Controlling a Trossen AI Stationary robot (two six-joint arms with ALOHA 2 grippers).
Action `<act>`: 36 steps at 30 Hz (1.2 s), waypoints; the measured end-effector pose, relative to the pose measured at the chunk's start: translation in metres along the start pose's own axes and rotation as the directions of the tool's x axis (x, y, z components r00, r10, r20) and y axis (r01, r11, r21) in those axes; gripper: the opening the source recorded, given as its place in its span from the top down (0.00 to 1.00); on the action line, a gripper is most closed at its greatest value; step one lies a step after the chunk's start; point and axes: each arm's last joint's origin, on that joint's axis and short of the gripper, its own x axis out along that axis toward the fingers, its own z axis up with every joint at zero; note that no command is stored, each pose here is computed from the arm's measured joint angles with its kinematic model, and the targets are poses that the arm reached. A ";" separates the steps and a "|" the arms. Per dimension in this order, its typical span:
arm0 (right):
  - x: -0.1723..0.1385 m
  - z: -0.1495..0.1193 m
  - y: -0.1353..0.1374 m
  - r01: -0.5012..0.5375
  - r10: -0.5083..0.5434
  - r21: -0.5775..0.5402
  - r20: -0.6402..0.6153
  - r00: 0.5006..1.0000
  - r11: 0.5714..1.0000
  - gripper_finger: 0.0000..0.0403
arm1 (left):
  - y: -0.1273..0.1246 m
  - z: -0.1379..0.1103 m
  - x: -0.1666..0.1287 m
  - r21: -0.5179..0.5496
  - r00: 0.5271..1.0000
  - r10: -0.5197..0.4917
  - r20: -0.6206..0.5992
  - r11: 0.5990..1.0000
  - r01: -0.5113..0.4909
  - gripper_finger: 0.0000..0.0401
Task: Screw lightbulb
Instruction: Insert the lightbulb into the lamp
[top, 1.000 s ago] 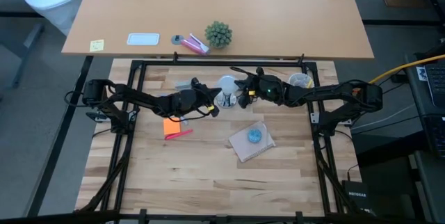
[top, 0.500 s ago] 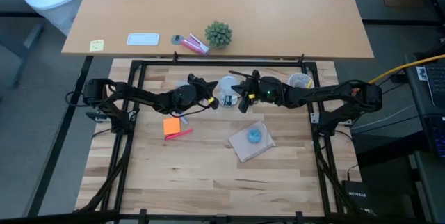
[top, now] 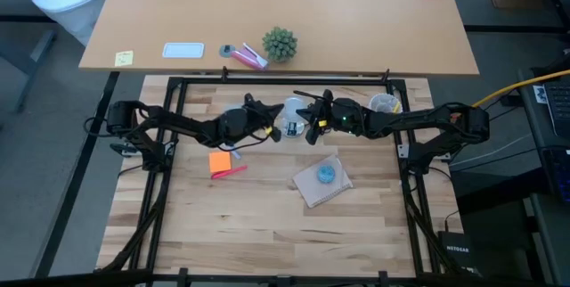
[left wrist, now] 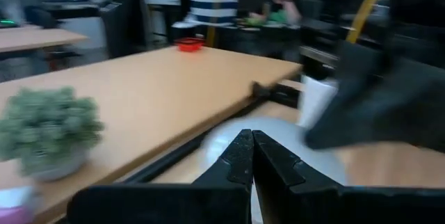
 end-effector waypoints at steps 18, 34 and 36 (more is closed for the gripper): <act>0.000 0.001 0.000 0.006 -0.006 0.001 0.012 1.000 1.000 0.97 | -0.004 -0.011 -0.001 0.066 0.980 -0.156 -0.121 0.984 0.165 1.00; 0.000 0.007 -0.002 0.052 -0.053 0.016 0.083 0.995 0.999 0.97 | -0.004 -0.013 -0.001 0.069 0.978 -0.153 -0.138 0.984 0.164 1.00; 0.000 0.010 -0.002 0.052 -0.054 0.021 0.107 0.993 0.998 0.97 | -0.004 -0.013 -0.001 0.069 0.979 -0.153 -0.137 0.984 0.164 1.00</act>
